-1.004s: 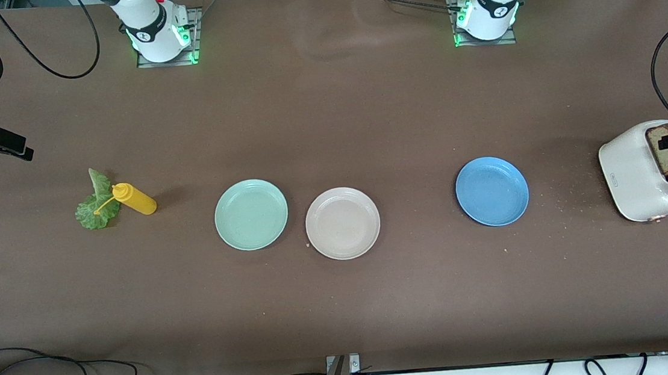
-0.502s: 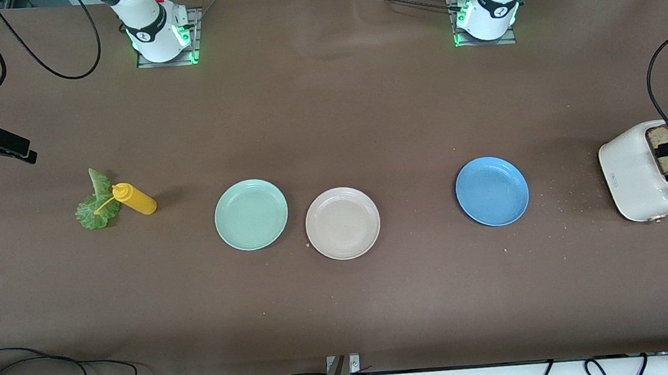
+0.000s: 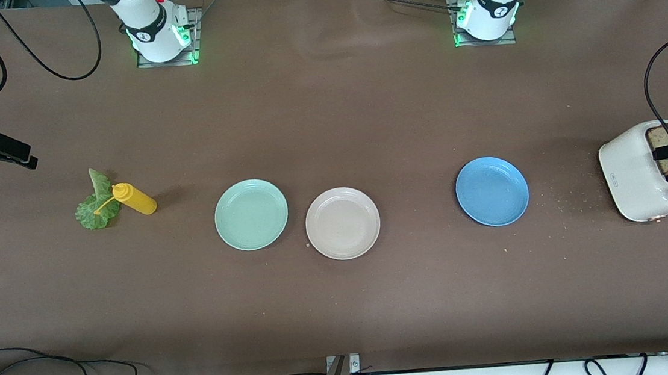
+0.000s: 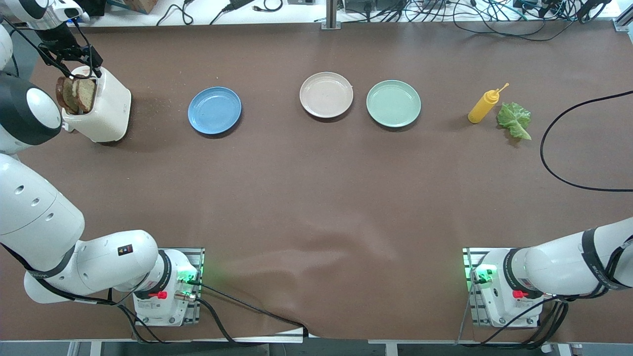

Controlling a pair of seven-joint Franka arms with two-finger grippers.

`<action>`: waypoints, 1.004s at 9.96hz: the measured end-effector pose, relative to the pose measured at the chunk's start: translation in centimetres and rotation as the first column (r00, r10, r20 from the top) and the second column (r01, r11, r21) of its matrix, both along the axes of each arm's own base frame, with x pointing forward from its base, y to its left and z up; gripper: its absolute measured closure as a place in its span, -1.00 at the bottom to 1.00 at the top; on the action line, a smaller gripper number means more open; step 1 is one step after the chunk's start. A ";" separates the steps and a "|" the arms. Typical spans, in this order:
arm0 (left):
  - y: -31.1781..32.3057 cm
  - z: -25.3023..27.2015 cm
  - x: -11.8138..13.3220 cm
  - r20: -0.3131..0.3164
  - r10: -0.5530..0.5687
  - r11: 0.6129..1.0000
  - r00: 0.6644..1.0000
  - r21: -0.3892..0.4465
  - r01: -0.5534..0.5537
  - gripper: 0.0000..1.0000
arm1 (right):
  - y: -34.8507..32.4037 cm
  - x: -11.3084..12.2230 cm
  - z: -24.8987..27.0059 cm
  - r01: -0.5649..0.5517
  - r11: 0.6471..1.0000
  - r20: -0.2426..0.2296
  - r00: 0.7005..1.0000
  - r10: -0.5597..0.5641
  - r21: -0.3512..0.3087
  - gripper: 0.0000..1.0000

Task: Make sandwich on beige plate with both arms
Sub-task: 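Grasp the bread slice with the left gripper and lift it out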

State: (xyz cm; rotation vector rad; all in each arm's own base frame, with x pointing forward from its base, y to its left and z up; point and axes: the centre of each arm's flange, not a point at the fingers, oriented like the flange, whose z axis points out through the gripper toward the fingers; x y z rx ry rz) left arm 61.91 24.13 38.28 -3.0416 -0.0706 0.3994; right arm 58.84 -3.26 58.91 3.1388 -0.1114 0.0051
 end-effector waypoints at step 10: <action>1.7 -1.8 -1.1 0.009 0.047 0.999 0.999 -0.016 -0.047 0.71 | 0.2 0.3 0.0 -0.003 1.000 0.013 1.000 0.003 -0.001 -1.00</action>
